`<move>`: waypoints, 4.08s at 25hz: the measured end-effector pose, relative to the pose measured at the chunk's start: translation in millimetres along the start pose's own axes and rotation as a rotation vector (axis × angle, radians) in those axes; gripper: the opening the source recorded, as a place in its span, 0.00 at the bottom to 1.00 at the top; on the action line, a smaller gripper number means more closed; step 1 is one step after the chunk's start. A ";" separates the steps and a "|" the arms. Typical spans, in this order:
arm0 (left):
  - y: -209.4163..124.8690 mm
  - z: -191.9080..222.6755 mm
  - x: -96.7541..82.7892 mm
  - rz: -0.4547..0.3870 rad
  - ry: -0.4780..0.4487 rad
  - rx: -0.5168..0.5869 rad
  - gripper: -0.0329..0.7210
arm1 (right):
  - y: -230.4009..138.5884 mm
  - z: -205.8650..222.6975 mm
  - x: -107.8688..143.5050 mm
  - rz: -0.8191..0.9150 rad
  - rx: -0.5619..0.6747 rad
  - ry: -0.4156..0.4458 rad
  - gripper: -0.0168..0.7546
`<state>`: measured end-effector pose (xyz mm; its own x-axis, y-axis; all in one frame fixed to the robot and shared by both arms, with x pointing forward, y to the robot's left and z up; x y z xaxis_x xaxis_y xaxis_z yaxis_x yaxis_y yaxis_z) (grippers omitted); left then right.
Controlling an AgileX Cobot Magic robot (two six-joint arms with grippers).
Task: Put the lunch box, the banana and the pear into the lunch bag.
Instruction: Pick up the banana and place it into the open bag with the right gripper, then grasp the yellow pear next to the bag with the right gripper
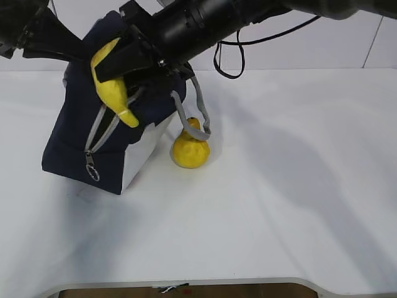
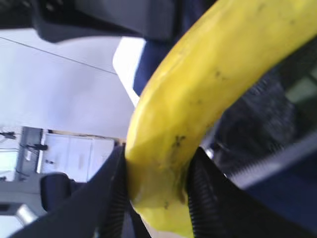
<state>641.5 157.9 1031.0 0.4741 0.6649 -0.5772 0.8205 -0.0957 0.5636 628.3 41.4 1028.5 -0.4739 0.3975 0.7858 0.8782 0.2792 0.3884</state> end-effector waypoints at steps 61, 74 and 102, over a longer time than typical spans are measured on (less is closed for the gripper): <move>-0.2 -5.7 -2.8 -0.013 -0.032 0.006 0.07 | 18.4 1.2 -19.3 -0.119 -0.017 -0.099 0.70; -4.8 -26.5 31.1 -0.036 0.058 0.012 0.07 | 28.5 -75.2 -15.4 -0.260 -0.051 -0.535 0.70; -3.7 -34.1 46.9 -0.043 0.122 -0.003 0.07 | -49.4 -48.9 -120.8 -0.049 0.232 -0.713 0.70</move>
<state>649.8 214.7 1022.0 0.3959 0.7532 -0.5253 0.8384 -0.0631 0.5414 645.3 -63.2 937.9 -0.5083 0.8279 0.2371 0.8563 0.4567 0.2411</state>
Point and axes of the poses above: a point on each arm's last joint axis where the gripper is mounted, z pointing out along that axis toward the gripper, x along the wrist's bending axis when the last joint is at zero, y = z × x, the point moved 9 cm from there along z, pointing out along that axis toward the gripper, and after that the axes turned 6 degrees about z, right-handed, at the moved point
